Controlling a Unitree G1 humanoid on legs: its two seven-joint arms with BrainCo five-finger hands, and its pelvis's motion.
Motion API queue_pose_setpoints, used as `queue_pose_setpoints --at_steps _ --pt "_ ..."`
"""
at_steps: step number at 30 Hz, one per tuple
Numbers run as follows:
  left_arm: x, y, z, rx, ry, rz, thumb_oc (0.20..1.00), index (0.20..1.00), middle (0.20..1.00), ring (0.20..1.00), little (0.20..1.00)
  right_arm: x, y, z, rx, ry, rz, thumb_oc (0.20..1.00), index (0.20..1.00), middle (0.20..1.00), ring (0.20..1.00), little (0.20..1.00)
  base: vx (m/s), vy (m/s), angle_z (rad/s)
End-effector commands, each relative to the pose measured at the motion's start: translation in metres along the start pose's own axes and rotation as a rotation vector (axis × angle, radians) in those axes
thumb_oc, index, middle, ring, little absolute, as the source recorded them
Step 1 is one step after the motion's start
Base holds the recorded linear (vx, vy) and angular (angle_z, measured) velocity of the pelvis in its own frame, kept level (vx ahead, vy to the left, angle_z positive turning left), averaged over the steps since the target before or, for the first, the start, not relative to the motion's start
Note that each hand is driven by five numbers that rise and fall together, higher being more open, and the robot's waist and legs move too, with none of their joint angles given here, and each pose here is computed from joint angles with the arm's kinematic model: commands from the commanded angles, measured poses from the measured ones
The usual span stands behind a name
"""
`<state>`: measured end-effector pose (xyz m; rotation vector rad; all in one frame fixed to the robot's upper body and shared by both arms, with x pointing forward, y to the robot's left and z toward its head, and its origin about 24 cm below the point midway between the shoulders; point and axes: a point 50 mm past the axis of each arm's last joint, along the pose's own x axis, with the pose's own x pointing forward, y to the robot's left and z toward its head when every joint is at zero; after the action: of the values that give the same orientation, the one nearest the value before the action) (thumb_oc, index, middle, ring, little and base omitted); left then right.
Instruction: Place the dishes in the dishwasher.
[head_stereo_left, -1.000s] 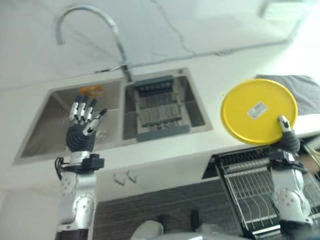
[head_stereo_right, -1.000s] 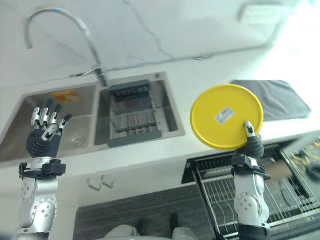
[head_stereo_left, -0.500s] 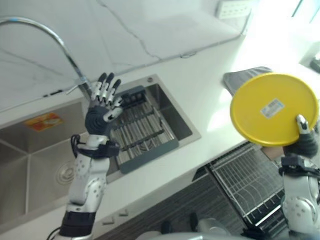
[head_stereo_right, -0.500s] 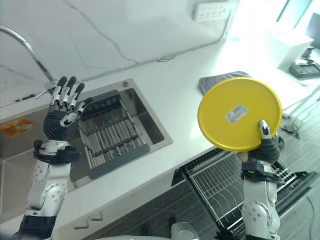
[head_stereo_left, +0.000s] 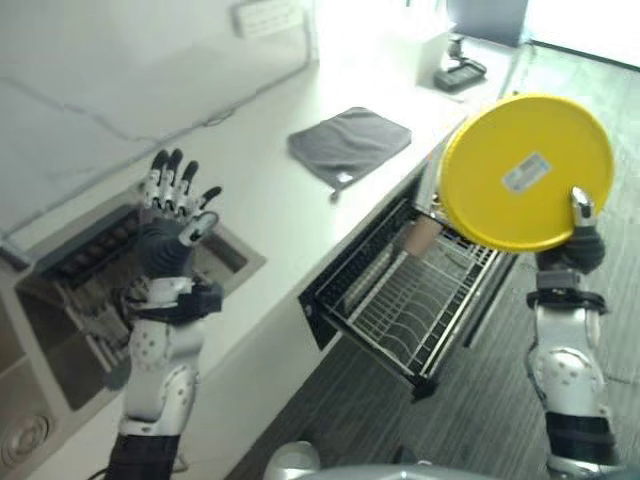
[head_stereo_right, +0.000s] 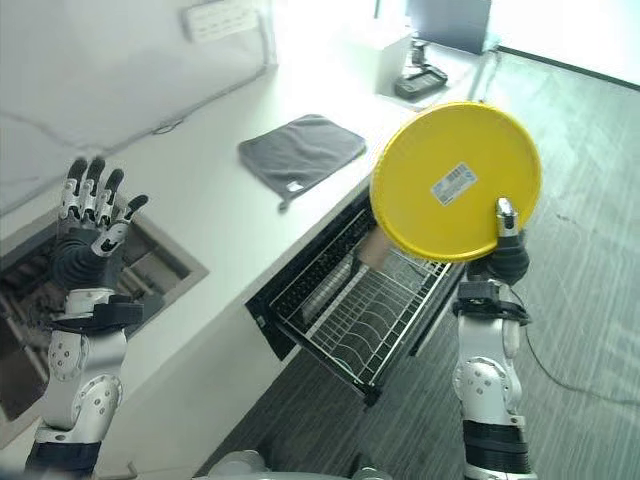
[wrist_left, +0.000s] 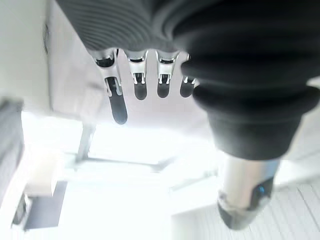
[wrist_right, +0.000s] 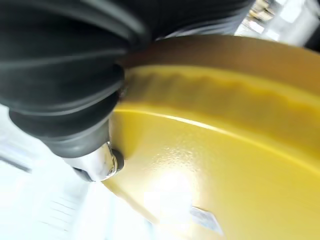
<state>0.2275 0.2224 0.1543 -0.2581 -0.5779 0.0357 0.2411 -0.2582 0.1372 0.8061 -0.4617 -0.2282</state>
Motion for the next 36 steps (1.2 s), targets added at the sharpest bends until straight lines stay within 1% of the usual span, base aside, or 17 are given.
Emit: queue_pose_setpoints --at_steps 1,4,8,10,13,16,21,22,24,25,26,28,29,31,32,34,36 --pt "0.01 -0.004 0.025 0.112 -0.124 -0.082 1.0 1.0 1.0 1.0 1.0 0.004 0.022 0.024 0.048 -0.141 0.098 0.2 0.2 0.2 0.2 0.2 0.07 0.06 -0.16" --pt "0.011 -0.006 0.023 0.085 -0.107 -0.087 1.0 1.0 1.0 1.0 1.0 0.003 0.02 0.025 0.038 -0.124 0.084 0.2 0.2 0.2 0.2 0.2 0.03 0.02 -0.26" --pt "0.016 -0.02 0.02 0.095 -0.114 -0.172 1.0 1.0 1.0 1.0 1.0 0.001 0.017 0.032 0.072 -0.168 0.082 0.2 0.2 0.2 0.2 0.2 -0.09 -0.148 0.01" --pt "0.024 -0.027 0.023 0.106 -0.137 -0.231 1.0 1.0 1.0 1.0 1.0 -0.008 0.011 0.039 0.098 -0.216 0.059 0.2 0.2 0.2 0.2 0.2 -0.08 -0.203 0.04" --pt "0.03 -0.026 0.033 0.168 -0.199 -0.208 1.0 1.0 1.0 1.0 1.0 -0.01 0.014 0.037 0.135 -0.232 0.08 0.2 0.2 0.2 0.2 0.2 -0.09 -0.24 0.3" --pt "0.036 -0.026 0.038 0.216 -0.226 -0.18 1.0 1.0 1.0 1.0 1.0 -0.011 0.023 0.031 0.172 -0.243 0.109 0.2 0.2 0.2 0.2 0.2 -0.02 -0.474 -0.17" --pt "0.044 -0.037 0.04 0.257 -0.246 -0.225 1.0 1.0 1.0 1.0 1.0 -0.013 0.037 0.023 0.19 -0.249 0.139 0.2 0.2 0.2 0.2 0.2 0.06 -0.678 0.31" --pt "0.046 -0.039 0.043 0.262 -0.255 -0.241 1.0 1.0 1.0 1.0 1.0 -0.017 0.038 0.026 0.166 -0.266 0.153 0.2 0.2 0.2 0.2 0.2 0.06 -0.831 0.88" --pt "0.043 -0.036 0.044 0.289 -0.267 -0.22 1.0 1.0 1.0 1.0 1.0 -0.017 0.044 0.028 0.123 -0.265 0.21 0.2 0.2 0.2 0.2 0.2 0.03 -0.657 1.48" --pt "0.039 -0.033 0.043 0.284 -0.261 -0.192 1.0 1.0 1.0 1.0 1.0 -0.017 0.052 0.034 0.07 -0.28 0.269 0.2 0.2 0.2 0.2 0.2 -0.07 -0.528 1.46" --pt "0.027 -0.026 0.044 0.253 -0.266 -0.104 1.0 1.0 1.0 1.0 1.0 -0.012 0.068 0.039 0.017 -0.297 0.374 0.2 0.2 0.2 0.2 0.2 -0.15 -0.474 0.74" --pt "0.021 -0.02 0.041 0.227 -0.257 -0.073 1.0 1.0 1.0 1.0 1.0 -0.01 0.067 0.041 0.013 -0.291 0.377 0.2 0.2 0.2 0.2 0.2 -0.2 -0.233 0.42" --pt "0.018 -0.017 0.042 0.215 -0.27 -0.071 1.0 1.0 1.0 1.0 1.0 -0.01 0.065 0.043 -0.024 -0.289 0.378 0.2 0.2 0.2 0.2 0.2 -0.22 -0.072 0.62" --pt "0.008 -0.015 0.048 0.259 -0.322 -0.081 1.0 1.0 1.0 1.0 1.0 -0.014 0.063 0.041 -0.118 -0.279 0.412 0.2 0.2 0.2 0.2 0.2 -0.16 -0.004 0.62" --pt "0.007 -0.018 0.053 0.302 -0.355 -0.098 1.0 1.0 1.0 1.0 1.0 -0.016 0.069 0.04 -0.216 -0.283 0.447 0.2 0.2 0.2 0.2 0.2 -0.01 0.1 0.21" --pt "0.009 -0.02 0.053 0.329 -0.361 -0.107 1.0 1.0 1.0 1.0 1.0 -0.014 0.074 0.037 -0.273 -0.288 0.461 0.2 0.2 0.2 0.2 0.2 0.03 0.254 0.06" --pt "0.012 -0.028 0.052 0.411 -0.388 -0.139 1.0 1.0 1.0 1.0 1.0 -0.009 0.079 0.036 -0.309 -0.291 0.462 0.2 0.2 0.2 0.2 0.2 0.09 0.456 -0.17"
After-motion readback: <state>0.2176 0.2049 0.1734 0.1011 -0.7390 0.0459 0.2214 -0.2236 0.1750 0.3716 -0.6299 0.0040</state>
